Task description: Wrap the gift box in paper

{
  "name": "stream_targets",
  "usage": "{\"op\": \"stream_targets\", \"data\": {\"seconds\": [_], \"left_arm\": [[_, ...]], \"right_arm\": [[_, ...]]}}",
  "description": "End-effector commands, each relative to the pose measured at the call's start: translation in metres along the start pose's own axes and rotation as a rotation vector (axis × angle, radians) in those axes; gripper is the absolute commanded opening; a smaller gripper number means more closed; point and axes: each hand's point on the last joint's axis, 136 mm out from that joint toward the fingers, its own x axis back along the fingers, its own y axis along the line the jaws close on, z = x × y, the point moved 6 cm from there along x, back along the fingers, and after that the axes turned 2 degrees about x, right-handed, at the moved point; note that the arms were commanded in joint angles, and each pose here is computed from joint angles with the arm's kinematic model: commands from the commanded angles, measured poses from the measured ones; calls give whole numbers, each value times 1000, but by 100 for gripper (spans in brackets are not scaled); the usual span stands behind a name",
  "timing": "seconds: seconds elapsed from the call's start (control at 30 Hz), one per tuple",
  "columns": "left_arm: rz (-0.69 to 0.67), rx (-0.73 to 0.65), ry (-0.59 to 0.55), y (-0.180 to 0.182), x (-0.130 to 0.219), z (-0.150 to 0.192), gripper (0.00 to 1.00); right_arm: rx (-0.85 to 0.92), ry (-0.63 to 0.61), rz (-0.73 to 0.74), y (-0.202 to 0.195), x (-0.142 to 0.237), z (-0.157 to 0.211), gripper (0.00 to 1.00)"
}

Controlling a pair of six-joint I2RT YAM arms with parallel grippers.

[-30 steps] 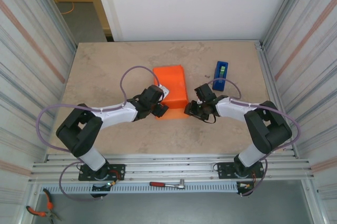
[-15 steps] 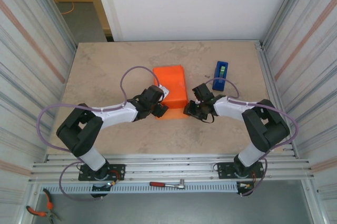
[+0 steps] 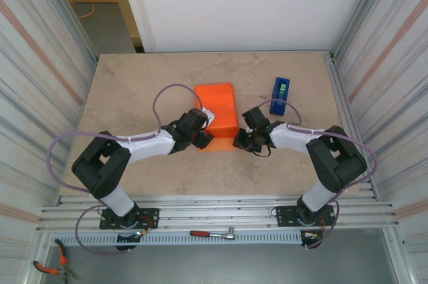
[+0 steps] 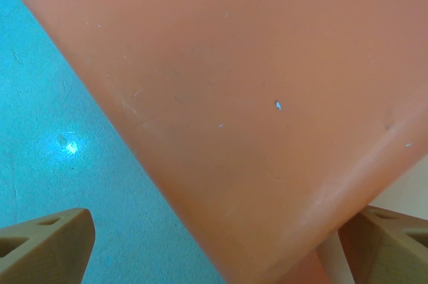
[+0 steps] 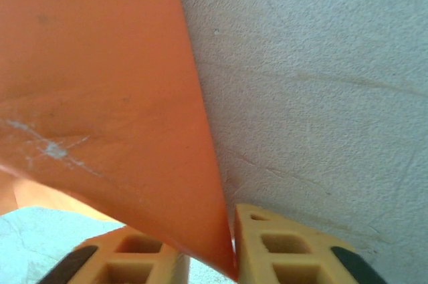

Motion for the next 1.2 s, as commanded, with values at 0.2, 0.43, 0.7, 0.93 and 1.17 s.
{"op": "stream_targets", "data": {"seconds": [0.2, 0.43, 0.7, 0.93, 1.17], "left_arm": [[-19, -14, 4, -4, -3, 2, 94], [-23, -21, 7, -4, -3, 2, 94], [-22, -24, 6, -5, -4, 3, 93], [-21, -24, 2, -5, -3, 2, 93], [-18, -14, -13, -4, 2, -2, 92]], "right_arm": [[16, 4, -31, 14, 4, -3, 0], [17, -7, -56, 22, 9, -5, 0], [12, -17, -86, 29, 14, -8, 0], [2, -14, -69, 23, 11, -6, 0], [-21, -8, -36, 7, 8, 0, 0]]}}
